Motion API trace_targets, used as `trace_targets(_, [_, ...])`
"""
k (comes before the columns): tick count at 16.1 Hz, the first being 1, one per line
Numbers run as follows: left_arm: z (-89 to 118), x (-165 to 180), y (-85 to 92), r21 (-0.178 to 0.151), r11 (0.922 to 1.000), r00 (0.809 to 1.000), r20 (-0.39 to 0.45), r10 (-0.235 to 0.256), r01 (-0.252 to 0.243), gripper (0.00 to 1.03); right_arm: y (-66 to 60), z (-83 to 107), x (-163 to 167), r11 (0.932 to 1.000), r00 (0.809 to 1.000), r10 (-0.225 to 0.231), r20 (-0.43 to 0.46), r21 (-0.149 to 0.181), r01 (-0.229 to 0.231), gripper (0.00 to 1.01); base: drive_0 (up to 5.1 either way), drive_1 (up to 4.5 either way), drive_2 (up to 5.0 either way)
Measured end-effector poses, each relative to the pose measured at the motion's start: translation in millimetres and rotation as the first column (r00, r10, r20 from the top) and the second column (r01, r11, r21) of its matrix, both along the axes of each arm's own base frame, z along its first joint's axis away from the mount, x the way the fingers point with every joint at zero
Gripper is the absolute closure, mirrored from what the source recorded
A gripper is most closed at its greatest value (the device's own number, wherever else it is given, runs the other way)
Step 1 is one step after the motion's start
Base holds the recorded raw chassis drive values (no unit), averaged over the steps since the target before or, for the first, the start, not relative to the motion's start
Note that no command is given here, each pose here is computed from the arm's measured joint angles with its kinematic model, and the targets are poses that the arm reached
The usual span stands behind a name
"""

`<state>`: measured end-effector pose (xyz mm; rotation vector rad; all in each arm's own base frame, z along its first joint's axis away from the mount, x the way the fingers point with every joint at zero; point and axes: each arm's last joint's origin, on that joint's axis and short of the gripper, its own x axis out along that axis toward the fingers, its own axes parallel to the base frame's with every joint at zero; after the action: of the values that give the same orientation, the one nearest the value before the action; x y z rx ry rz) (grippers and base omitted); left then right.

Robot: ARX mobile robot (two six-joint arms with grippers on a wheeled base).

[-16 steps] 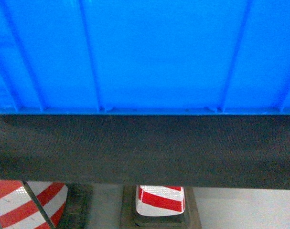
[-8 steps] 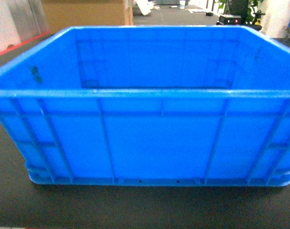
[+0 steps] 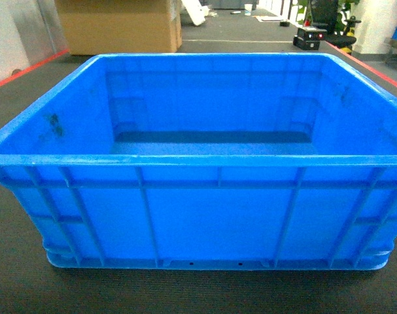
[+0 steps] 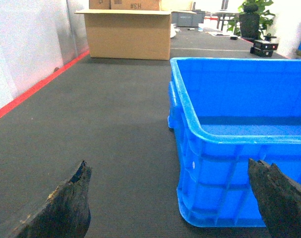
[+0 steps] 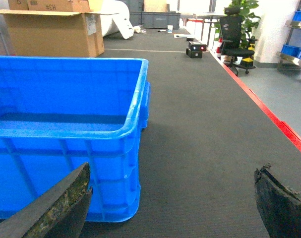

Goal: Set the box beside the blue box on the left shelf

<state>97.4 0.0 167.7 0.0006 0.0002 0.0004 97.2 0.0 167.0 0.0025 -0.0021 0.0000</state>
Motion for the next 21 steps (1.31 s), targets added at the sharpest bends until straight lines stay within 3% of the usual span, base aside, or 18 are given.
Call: trace_targets(21, [0.0, 0.0, 0.0, 0.0, 1.0, 1.0, 0.0, 0.0, 0.0, 0.05, 0.0, 0.0, 0.0, 1.0, 1.0, 0.0, 0.0, 0.0, 0.0, 0.03, 0.0, 0.0, 0.0])
